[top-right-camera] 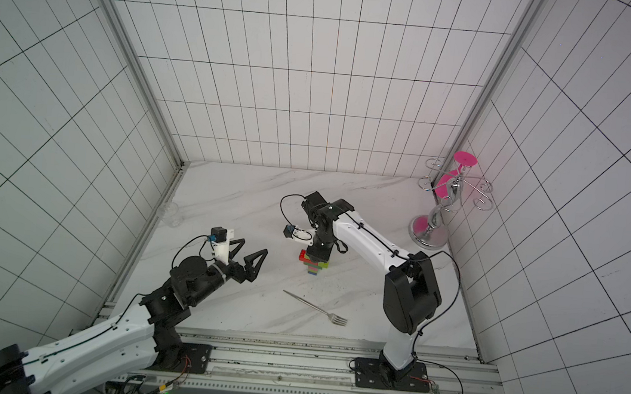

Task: Assemble a spoon with lego
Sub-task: Assemble the lego brick with the lego brick.

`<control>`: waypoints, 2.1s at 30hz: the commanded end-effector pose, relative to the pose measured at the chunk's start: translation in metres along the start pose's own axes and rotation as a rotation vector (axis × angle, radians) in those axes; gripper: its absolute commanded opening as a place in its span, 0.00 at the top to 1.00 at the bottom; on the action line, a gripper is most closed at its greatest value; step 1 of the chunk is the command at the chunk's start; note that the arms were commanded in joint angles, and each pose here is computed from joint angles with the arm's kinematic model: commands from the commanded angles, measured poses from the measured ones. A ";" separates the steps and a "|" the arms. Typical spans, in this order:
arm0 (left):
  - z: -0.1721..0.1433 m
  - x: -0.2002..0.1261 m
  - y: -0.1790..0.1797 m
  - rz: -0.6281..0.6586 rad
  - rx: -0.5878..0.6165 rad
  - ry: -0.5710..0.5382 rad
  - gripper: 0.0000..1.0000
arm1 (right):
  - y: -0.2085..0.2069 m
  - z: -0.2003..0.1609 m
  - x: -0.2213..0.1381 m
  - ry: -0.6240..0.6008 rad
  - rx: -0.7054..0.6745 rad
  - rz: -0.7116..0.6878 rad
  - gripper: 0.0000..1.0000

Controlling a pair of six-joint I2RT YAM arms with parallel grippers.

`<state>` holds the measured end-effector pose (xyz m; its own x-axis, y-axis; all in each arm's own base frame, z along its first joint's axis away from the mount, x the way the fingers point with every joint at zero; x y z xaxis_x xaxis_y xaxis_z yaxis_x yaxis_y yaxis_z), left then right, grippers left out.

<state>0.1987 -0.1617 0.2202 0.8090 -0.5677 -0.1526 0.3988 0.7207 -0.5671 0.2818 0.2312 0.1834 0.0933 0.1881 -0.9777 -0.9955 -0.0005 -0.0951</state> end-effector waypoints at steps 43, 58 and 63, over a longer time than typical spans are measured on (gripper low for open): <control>-0.002 0.001 0.001 -0.001 0.013 0.005 0.01 | 0.001 -0.008 0.032 0.185 -0.006 0.059 0.91; -0.001 -0.001 0.001 0.000 0.014 0.002 0.01 | -0.009 0.003 -0.006 0.123 -0.009 -0.023 0.91; -0.001 0.000 0.000 -0.002 0.016 0.003 0.01 | -0.007 0.005 -0.012 0.104 -0.011 -0.021 0.91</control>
<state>0.1989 -0.1620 0.2194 0.8083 -0.5677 -0.1560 0.3978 0.7220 -0.5662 0.2892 0.2349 0.1843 0.1104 0.0880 -0.9900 -0.9937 -0.0114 -0.1118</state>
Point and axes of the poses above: each gripper's point midway between its finger pads, its own x axis out along the fingers, its own y axis along the line the jaws close on, z = x × y, the point moved 6 cm from there along -x, back along the fingers, and after that the axes turned 13 degrees about -x, right-handed, at the moved point
